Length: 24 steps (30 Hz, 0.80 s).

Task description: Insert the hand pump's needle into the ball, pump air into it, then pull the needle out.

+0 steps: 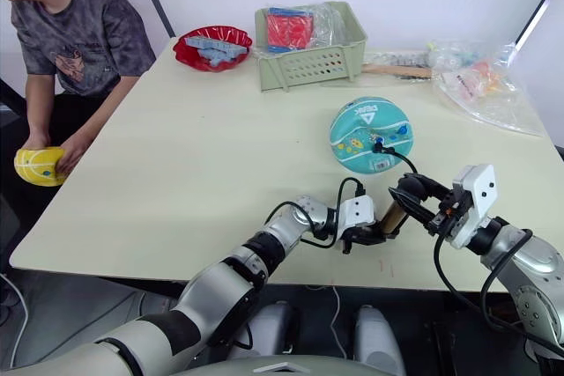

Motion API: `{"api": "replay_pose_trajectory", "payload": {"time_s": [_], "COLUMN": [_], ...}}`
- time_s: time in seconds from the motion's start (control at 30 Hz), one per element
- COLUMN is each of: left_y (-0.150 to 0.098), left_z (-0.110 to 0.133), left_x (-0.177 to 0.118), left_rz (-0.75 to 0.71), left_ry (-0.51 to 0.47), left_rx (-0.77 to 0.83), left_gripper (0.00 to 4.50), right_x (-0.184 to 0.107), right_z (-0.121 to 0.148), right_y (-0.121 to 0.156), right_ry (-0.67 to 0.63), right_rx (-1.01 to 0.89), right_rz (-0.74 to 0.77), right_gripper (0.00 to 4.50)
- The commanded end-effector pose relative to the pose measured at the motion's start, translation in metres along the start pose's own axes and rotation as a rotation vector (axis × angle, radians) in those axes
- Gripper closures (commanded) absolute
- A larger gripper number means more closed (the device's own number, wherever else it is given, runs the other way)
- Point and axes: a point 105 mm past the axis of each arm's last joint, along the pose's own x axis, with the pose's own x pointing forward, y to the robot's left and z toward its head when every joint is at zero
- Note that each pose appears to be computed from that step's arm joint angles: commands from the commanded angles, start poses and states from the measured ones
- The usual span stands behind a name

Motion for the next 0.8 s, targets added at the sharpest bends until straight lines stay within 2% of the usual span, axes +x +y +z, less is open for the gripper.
{"api": "replay_pose_trajectory", "payload": {"time_s": [0.03, 0.13, 0.43, 0.63, 0.8], "left_y": [-0.021, -0.022, -0.024, -0.023, -0.023], "left_z": [-0.041, -0.042, -0.041, -0.041, -0.042], "left_x": [-0.003, -0.003, -0.001, -0.002, -0.002], "left_rz": [-0.076, -0.078, -0.088, -0.084, -0.082], "left_ry": [0.137, 0.139, 0.136, 0.14, 0.14], "left_rx": [-0.067, -0.066, -0.065, -0.062, -0.066], "left_gripper": [3.4, 3.4, 3.4, 3.4, 3.4], "right_x": [-0.007, -0.014, -0.034, -0.045, -0.044], "right_z": [0.019, 0.064, 0.135, 0.167, 0.168], "right_y": [-0.009, -0.009, -0.017, -0.021, -0.018], "right_ry": [-0.002, -0.079, -0.162, -0.197, -0.163], "right_rx": [-0.029, -0.061, -0.089, -0.11, -0.111], "right_rz": [-0.026, 0.002, 0.001, -0.011, -0.006], "right_gripper": [2.78, 2.78, 2.78, 2.78, 2.78]}}
